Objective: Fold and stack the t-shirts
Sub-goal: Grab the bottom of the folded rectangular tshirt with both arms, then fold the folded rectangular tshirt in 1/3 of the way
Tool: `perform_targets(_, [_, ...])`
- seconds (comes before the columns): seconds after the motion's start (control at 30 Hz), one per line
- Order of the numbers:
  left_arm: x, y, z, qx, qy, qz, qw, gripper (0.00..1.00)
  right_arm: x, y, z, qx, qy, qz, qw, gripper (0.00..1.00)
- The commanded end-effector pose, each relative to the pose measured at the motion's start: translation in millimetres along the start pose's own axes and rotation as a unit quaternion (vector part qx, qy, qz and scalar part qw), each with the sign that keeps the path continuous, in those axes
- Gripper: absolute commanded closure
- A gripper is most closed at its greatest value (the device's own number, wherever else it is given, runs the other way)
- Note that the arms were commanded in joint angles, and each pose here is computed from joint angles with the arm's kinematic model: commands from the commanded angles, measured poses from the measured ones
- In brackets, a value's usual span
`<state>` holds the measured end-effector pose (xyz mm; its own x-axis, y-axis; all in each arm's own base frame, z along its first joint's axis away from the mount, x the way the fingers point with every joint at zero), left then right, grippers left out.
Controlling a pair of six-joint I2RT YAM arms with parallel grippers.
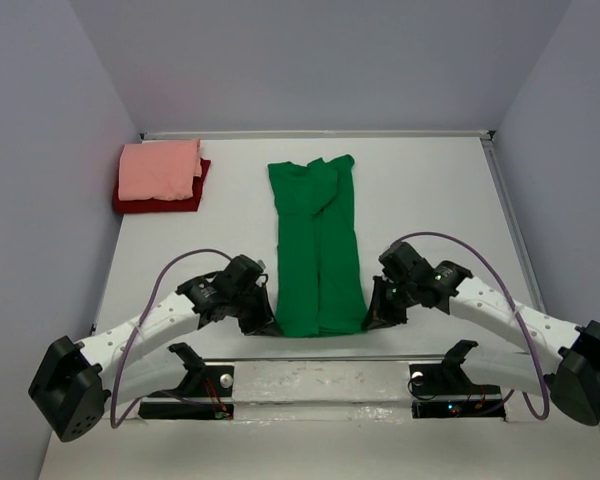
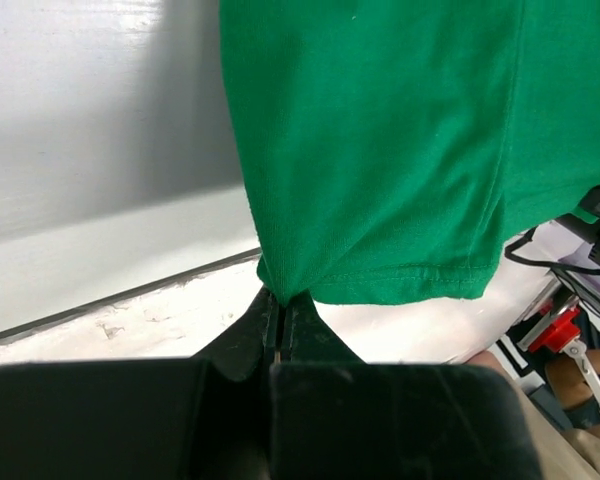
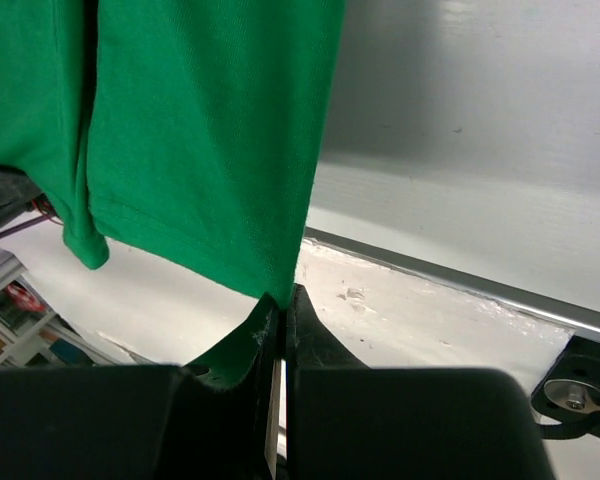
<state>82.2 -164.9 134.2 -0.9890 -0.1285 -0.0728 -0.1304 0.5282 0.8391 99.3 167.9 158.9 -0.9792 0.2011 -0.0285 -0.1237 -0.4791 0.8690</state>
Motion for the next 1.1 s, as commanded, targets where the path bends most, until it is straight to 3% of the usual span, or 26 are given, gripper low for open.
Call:
perform_targets(0.0, [-12, 13, -11, -0.029, -0.019, -0.021, 0.999, 1.00, -3, 4, 4, 0.030, 0.005, -0.006, 1.000, 1.00])
perform_targets(0.37, [-55, 42, -57, -0.073, -0.086, -0.083, 0.990, 1.00, -41, 18, 49, 0.041, 0.045, -0.063, 0.996, 1.00])
perform_targets(0.53, [-70, 45, -68, -0.091, -0.109, -0.092, 0.986, 1.00, -66, 17, 64, 0.099, 0.068, -0.095, 0.988, 1.00])
perform_targets(0.67, [-80, 46, -71, -0.098, -0.117, -0.095, 0.984, 1.00, -88, 21, 85, 0.115, 0.086, -0.122, 0.982, 1.00])
perform_targets(1.07, [-128, 61, -51, -0.123, -0.102, -0.133, 0.978, 1.00, -132, 21, 86, 0.132, 0.066, -0.150, 0.978, 1.00])
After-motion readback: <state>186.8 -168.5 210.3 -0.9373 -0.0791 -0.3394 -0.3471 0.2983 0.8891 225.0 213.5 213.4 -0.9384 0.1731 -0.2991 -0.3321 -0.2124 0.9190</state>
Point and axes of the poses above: each gripper's point midway between its finger pads, its own y axis back along the fingers, its own z axis along the line the jaws close on, x = y × z, the point moved 8 cm from there along y, back along the fingers, and after that the axes turned 4 degrees about -y, right-handed, at the moved point
